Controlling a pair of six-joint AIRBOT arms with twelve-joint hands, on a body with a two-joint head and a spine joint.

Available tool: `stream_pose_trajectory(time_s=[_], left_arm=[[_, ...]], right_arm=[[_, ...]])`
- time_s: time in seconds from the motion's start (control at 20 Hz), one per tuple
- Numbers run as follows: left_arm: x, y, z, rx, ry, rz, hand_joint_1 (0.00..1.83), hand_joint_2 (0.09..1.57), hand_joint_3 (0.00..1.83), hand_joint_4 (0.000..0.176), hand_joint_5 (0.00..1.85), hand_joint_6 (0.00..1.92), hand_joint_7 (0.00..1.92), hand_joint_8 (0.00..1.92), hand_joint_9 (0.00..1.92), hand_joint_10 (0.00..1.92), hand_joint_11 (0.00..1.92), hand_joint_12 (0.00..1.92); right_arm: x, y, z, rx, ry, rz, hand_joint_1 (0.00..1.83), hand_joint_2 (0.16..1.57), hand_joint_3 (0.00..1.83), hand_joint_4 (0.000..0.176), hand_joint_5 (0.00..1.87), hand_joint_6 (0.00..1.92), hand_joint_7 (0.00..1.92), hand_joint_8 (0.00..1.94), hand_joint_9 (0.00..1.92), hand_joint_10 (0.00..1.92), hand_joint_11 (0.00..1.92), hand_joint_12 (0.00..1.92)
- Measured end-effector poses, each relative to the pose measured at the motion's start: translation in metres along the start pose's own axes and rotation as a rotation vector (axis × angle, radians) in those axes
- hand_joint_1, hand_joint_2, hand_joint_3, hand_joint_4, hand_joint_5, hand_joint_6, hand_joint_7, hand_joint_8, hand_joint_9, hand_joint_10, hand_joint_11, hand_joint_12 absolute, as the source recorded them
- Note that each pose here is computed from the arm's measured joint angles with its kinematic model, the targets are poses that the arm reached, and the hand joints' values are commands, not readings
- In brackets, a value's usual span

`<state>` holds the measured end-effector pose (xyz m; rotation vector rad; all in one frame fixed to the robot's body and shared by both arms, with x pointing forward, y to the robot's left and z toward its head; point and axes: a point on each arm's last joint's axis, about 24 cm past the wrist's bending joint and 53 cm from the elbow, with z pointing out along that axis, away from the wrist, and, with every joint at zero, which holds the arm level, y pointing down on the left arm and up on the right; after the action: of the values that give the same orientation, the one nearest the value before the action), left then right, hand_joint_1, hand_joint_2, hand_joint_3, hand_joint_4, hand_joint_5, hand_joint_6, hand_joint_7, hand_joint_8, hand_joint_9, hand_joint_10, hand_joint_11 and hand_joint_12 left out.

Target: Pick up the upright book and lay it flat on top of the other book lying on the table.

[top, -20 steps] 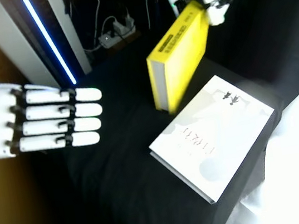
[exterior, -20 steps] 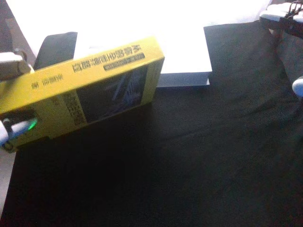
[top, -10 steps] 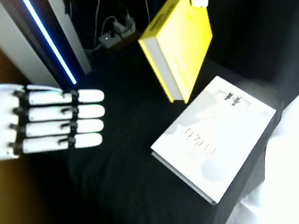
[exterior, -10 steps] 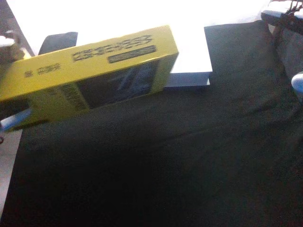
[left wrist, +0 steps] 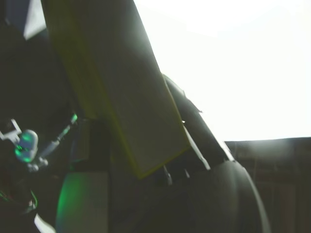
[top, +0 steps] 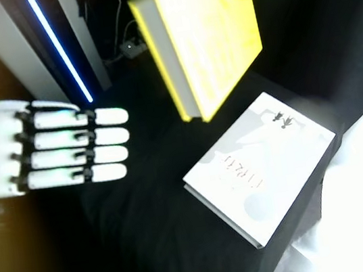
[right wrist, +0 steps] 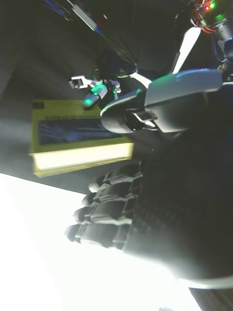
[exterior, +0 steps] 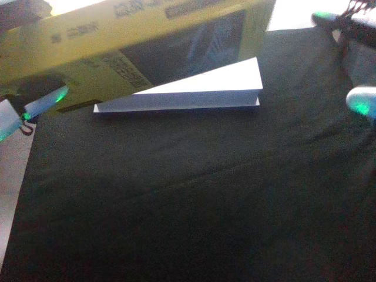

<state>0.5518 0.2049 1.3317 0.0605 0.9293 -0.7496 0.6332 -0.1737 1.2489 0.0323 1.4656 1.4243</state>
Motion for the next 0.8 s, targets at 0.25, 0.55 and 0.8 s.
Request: stream_pose_trajectory(time_s=[0.25,0.55,0.8], left_arm=[[0.015,0.020,0.018,-0.057,0.017,-0.016,1.25,1.14,0.00,0.000,0.81,1.11,1.05,1.03,1.28,0.51,1.15,1.01],[0.035,0.019,0.034,-0.051,0.053,-0.052,1.27,1.09,0.00,0.000,0.94,0.88,1.14,0.94,1.37,0.62,1.19,1.23],[0.052,0.020,0.044,-0.064,0.086,-0.079,1.26,1.10,0.00,0.000,0.92,0.95,1.14,0.91,1.36,0.60,1.21,1.20]], right_arm=[[-0.033,0.031,0.016,-0.120,-0.091,-0.021,0.55,1.28,0.01,0.000,0.00,0.00,0.00,0.00,0.00,0.00,0.00,0.76],[-0.010,0.053,0.050,-0.230,-0.050,-0.028,0.58,1.23,0.00,0.008,0.00,0.00,0.00,0.00,0.00,0.00,0.00,1.83],[-0.016,0.058,0.065,-0.260,-0.083,-0.014,0.66,1.21,0.00,0.000,0.00,0.00,0.00,0.00,0.00,0.00,0.00,1.92]])
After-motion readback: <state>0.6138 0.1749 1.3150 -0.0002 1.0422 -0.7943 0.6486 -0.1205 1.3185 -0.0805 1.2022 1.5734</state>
